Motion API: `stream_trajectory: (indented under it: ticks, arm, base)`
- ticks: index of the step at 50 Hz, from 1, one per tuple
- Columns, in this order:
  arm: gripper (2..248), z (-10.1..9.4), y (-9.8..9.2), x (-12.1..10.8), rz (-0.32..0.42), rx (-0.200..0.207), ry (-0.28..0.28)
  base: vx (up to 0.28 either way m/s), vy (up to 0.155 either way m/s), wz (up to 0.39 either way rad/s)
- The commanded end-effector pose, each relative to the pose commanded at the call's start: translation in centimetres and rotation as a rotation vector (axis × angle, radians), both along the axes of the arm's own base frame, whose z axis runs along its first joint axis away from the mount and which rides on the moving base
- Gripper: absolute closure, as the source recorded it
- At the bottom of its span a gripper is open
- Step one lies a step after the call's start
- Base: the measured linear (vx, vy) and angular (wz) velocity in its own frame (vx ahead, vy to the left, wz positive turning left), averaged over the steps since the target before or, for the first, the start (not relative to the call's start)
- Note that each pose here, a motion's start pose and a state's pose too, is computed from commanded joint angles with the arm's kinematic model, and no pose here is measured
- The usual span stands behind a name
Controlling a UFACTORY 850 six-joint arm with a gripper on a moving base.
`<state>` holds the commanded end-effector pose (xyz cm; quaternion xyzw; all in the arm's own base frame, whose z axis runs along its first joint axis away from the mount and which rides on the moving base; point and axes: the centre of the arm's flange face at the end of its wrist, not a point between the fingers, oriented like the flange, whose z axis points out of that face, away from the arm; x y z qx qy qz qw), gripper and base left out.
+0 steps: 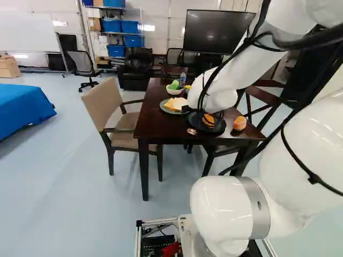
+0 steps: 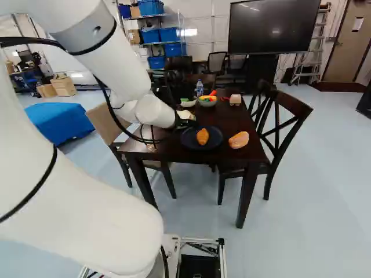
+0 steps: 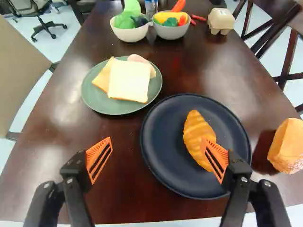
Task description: Move the croissant to the empty plate
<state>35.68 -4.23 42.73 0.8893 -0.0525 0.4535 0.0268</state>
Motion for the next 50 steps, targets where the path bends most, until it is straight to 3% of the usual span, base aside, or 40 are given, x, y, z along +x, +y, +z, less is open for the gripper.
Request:
stream_trajectory:
  ticks: [25, 50]
  arm:
    - [3, -3.0, 2.1, -3.5, 0.053, -0.012, -0.133]
    - [3, -4.9, 3.4, -6.3, 0.09, -0.016, -0.226]
  base:
    - [0.0, 0.0, 0.0]
    - [0.0, 0.0, 0.0]
